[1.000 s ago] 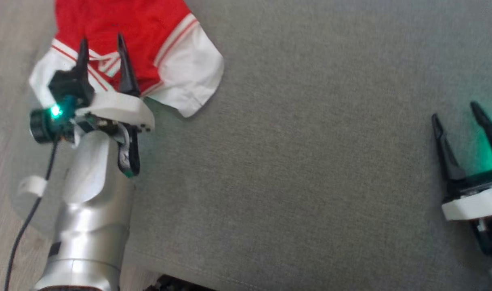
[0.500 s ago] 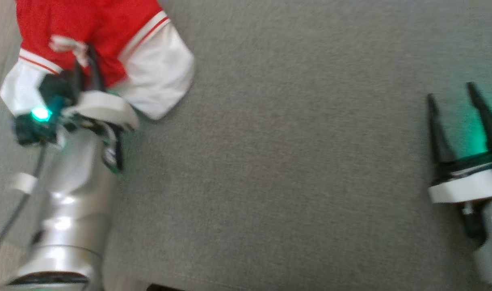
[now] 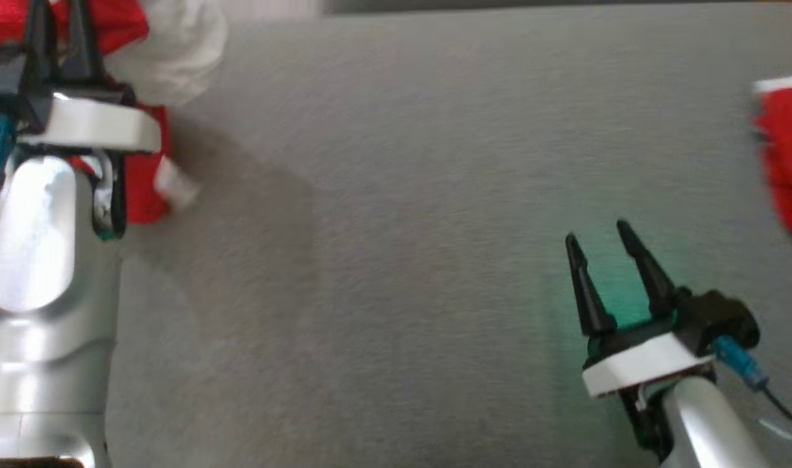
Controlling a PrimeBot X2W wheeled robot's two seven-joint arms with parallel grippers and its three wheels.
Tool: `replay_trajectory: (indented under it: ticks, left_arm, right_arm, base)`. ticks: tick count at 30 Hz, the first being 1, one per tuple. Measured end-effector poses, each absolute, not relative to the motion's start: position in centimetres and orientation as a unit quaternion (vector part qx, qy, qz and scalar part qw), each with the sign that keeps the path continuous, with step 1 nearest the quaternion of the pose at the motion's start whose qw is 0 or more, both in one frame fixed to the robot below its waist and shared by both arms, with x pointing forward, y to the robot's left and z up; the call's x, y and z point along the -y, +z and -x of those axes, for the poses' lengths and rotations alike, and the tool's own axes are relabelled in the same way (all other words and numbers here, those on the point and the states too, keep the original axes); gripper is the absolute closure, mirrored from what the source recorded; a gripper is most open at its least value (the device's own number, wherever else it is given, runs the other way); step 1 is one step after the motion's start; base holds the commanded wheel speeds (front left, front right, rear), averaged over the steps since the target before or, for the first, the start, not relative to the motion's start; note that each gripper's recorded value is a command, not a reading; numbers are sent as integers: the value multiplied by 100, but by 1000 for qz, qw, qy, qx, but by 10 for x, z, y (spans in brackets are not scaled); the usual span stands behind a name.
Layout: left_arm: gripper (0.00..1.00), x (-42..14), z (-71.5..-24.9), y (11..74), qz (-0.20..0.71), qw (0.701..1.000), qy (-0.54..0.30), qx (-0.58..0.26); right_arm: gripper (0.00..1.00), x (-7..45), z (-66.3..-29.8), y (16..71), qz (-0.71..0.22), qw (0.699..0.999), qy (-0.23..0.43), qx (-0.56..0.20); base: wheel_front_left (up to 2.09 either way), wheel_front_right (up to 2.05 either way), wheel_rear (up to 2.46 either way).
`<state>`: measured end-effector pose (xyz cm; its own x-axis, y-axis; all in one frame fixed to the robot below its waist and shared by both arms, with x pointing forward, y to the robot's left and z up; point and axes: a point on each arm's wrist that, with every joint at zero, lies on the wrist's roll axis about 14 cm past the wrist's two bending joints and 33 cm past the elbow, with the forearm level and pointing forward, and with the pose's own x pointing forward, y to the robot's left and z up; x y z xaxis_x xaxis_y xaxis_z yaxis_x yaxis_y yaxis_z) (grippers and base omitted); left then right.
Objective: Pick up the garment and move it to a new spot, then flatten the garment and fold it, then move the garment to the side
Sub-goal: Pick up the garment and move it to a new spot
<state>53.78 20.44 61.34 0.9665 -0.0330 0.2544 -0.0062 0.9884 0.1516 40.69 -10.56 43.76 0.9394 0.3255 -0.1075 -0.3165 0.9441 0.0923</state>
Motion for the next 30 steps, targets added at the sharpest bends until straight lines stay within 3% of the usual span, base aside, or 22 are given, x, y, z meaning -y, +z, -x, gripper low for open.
replay_trajectory:
  ticks: [8,14,21,26,27,29,30]
  left_arm:
    - [100,-71,-520,702,-28,961,-173,215]
    - [100,10,-496,713,-12,937,-276,214]
    - [100,58,-492,622,-6,934,-341,105]
    - [100,70,-472,488,-1,930,-365,-45]
    - [85,68,-468,466,-3,930,-361,-66]
    - [0,62,-463,435,-9,932,-351,-90]
    - [0,59,-463,429,-8,935,-342,-90]
  right_arm:
    - [0,158,-371,477,-48,996,70,-10]
    - [0,191,-349,494,-48,999,14,16]
    - [0,203,-344,482,-58,998,-12,-3]
    - [0,200,-355,465,-71,997,-11,-29]
    - [0,199,-358,462,-73,997,-10,-33]
    - [0,198,-363,458,-74,996,-8,-40]
    - [0,197,-365,456,-74,996,-5,-43]
  base:
    - [0,0,0]
    - [0,0,0]
    - [0,0,0]
    - [0,0,0]
    - [0,0,0]
    - [0,0,0]
    - [0,0,0]
